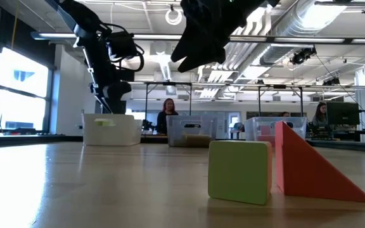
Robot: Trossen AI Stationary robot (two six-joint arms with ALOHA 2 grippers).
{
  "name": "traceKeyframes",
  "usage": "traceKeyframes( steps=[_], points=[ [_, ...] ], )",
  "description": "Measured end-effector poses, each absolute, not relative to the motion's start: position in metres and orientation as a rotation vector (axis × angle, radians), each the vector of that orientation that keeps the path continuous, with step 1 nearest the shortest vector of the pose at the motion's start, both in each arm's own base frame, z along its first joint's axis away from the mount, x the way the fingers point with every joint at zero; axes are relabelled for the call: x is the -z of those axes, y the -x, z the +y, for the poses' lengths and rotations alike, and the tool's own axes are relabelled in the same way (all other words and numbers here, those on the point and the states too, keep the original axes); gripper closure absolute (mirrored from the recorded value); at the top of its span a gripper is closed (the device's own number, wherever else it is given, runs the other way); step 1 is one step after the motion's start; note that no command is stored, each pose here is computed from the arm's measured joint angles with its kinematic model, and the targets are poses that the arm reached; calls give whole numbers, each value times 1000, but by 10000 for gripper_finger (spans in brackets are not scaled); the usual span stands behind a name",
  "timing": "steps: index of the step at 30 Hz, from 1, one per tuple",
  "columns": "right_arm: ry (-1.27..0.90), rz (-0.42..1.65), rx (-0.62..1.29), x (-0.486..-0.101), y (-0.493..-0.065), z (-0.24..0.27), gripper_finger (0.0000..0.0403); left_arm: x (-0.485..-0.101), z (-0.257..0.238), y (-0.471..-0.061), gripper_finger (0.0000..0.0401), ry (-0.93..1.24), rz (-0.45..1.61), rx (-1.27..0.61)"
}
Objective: Sort & place blocks by color
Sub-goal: Put the green block into the white bin, then put the orange block into the transparent bin
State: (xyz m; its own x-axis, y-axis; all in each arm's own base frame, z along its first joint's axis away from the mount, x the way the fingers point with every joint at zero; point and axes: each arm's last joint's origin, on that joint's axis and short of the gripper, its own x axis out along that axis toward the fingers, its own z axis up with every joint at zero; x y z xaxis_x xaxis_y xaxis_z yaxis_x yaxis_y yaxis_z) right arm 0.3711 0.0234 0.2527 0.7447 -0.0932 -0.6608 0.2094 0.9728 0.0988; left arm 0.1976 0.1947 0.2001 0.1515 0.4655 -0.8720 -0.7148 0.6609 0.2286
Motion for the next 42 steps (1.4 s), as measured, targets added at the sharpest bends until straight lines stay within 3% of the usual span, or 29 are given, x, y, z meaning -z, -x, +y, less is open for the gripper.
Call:
traceKeyframes(
  steps=[16,29,42],
  points=[
    [-201,705,118,-253,-365,73,192,-200,195,-196,162,298,1122,-925],
    [-294,719,32,-253,-350,126,192,-235,163,-198,162,320,978,-865],
    [-200,736,-88,-252,-321,186,192,-278,96,-201,162,404,761,-633]
  ],
)
